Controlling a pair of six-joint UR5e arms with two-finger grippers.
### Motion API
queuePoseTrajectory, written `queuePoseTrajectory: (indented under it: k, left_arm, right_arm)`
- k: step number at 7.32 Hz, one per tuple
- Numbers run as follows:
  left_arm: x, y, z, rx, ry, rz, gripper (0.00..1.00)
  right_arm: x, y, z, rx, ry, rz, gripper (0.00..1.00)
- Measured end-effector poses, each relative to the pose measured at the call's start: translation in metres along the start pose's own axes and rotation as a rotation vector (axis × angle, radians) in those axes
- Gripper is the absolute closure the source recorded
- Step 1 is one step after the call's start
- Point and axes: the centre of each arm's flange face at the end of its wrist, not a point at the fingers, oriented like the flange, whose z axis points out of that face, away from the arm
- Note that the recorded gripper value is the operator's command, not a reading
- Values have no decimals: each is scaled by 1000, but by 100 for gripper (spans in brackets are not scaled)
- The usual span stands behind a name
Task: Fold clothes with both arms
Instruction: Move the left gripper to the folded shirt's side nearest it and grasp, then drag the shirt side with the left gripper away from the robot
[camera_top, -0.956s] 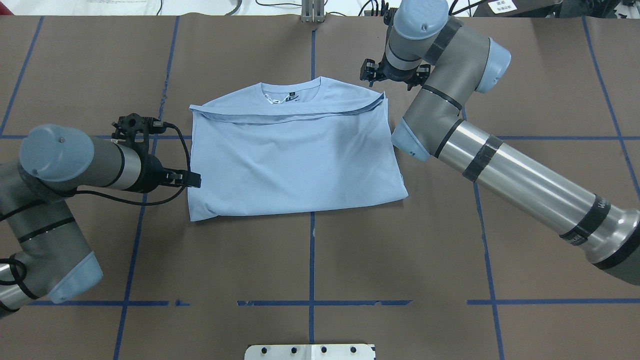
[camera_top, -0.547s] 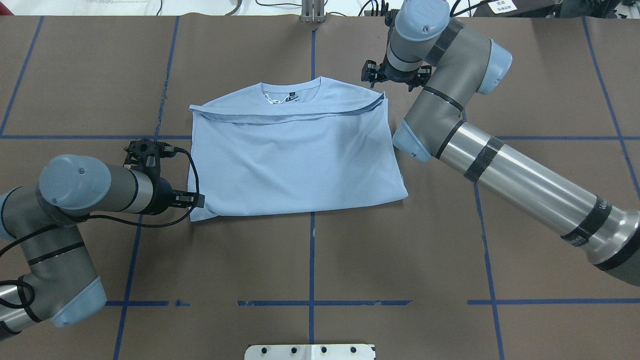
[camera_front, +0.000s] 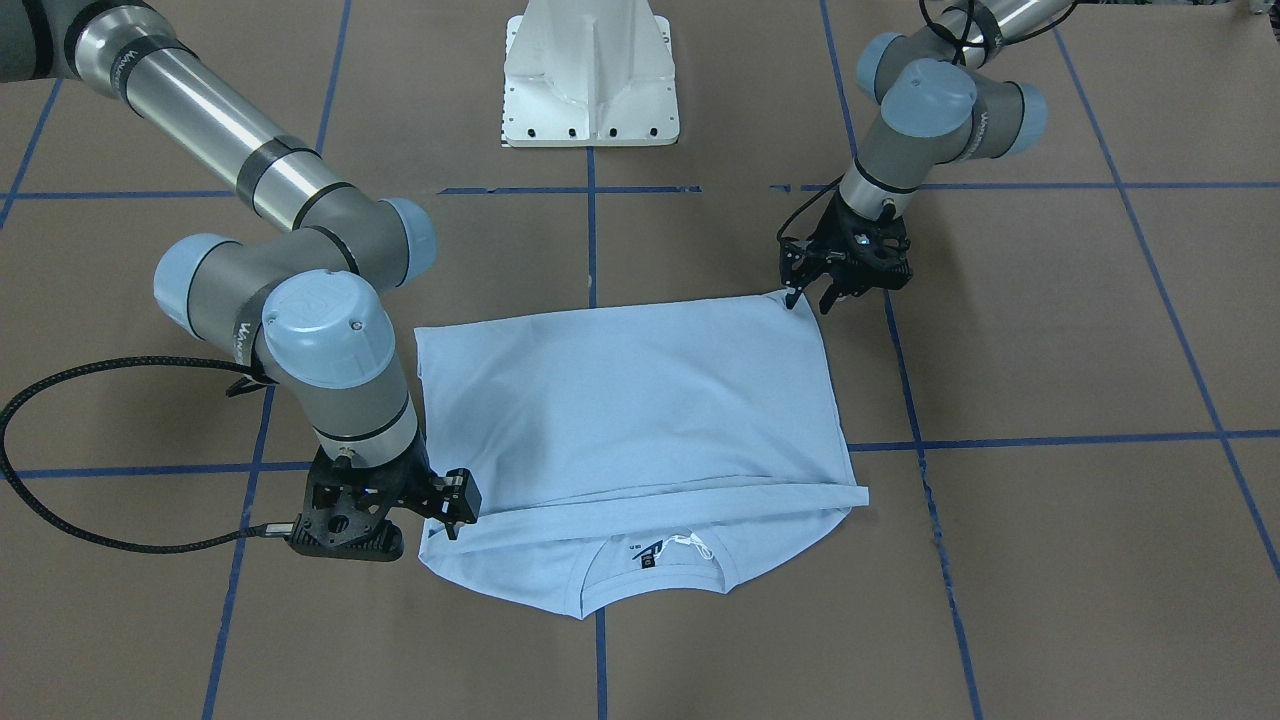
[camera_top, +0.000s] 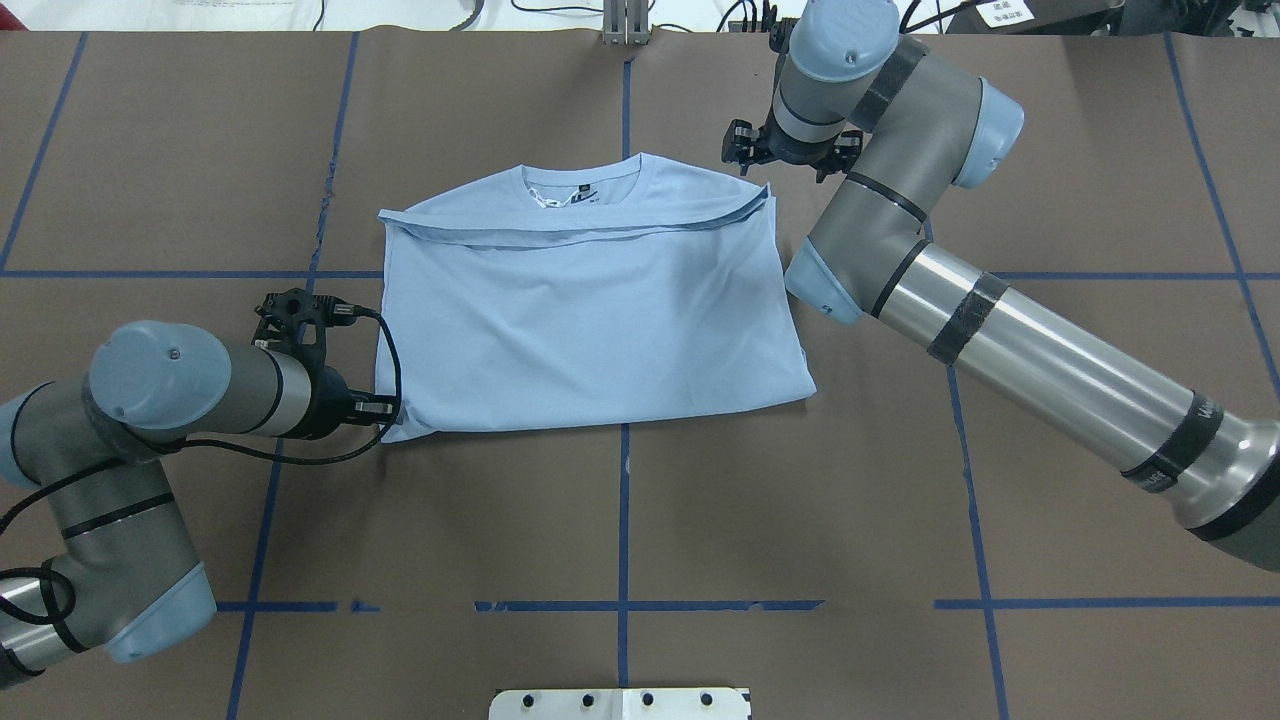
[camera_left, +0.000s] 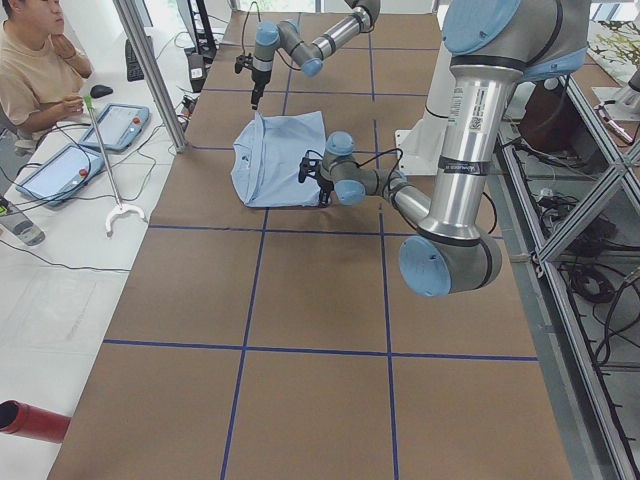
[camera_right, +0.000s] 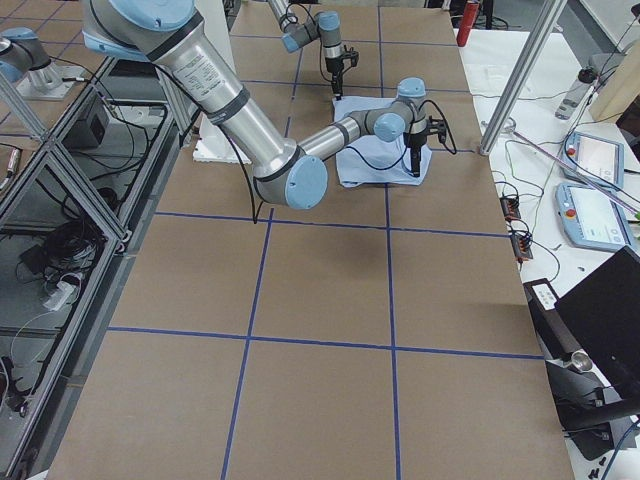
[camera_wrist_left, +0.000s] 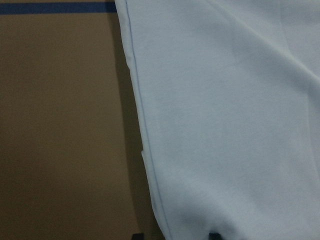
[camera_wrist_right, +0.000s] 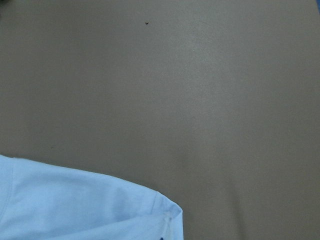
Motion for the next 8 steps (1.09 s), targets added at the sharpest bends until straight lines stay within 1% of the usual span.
queuePoseTrajectory:
  k: [1, 2, 5, 6, 7, 8]
  left_arm:
    - [1, 1, 1, -2, 1, 1, 81]
    - [1, 3, 2, -5, 1, 3, 100]
    - [2, 7, 0, -12, 5, 16, 100]
    - [-6, 10, -6, -15, 2, 50, 100]
    - [-21, 7, -13, -7, -14, 110, 100]
    - [-45, -9, -17, 14, -48, 167, 100]
  right_arm:
    - [0, 0, 0, 0, 0, 0, 0]
    - [0, 0, 0, 0, 0, 0, 0]
    - [0, 0, 0, 0, 0, 0, 0]
    - [0, 0, 0, -1, 0, 1, 0]
    - [0, 1, 0, -1, 0, 3, 0]
    - [-1, 1, 0, -1, -1, 5, 0]
